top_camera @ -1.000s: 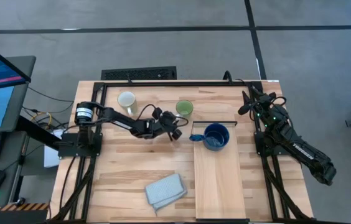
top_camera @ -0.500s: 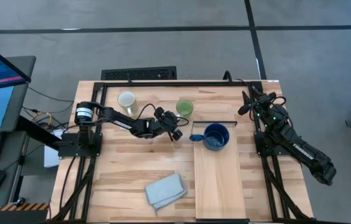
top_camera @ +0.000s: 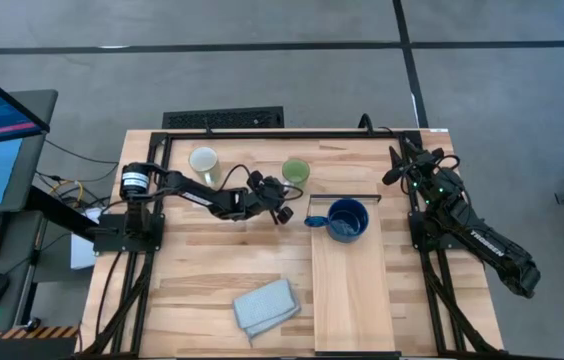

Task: Stack small to large cups/mugs on shelf
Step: Put the light green cup on the shelf

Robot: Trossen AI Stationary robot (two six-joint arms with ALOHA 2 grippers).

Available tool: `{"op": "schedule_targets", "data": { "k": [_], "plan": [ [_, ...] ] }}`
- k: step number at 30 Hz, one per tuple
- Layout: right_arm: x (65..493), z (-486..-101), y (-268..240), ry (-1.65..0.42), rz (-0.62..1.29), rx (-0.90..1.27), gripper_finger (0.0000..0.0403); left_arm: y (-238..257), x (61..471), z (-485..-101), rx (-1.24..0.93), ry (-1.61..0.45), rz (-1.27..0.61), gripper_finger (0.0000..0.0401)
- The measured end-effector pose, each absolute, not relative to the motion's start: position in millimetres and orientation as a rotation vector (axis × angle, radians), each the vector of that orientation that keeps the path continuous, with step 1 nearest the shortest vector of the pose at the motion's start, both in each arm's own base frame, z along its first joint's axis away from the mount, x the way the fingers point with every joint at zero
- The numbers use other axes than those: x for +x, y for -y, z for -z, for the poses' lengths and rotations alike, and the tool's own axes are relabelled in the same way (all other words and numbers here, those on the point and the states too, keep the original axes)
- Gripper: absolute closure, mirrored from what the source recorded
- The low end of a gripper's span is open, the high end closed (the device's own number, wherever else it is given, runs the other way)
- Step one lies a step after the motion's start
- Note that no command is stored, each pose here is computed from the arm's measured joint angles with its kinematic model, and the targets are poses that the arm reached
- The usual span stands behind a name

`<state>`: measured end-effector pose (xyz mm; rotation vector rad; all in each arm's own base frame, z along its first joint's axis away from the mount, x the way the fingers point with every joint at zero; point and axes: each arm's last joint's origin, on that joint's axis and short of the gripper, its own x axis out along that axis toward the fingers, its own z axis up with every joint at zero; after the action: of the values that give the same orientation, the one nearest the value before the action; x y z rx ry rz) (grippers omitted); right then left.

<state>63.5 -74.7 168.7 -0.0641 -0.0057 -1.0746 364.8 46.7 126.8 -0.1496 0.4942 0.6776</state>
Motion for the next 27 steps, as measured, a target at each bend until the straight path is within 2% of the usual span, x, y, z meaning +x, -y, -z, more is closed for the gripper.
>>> {"op": "schedule_targets", "data": {
  "k": [7,17,27],
  "plan": [
    [64,-169,75,0.005,1.074,-0.064,0.0168,-29,359,-157,-0.106,-0.464,-0.65,0.0362],
    [64,-168,75,0.005,1.073,-0.056,0.0168,0,324,-219,-0.019,-0.46,-0.68,0.0362],
    [65,-167,75,-0.011,1.072,-0.052,0.0168,29,288,-274,-0.018,-0.358,-0.527,0.0362]
  ]
}}
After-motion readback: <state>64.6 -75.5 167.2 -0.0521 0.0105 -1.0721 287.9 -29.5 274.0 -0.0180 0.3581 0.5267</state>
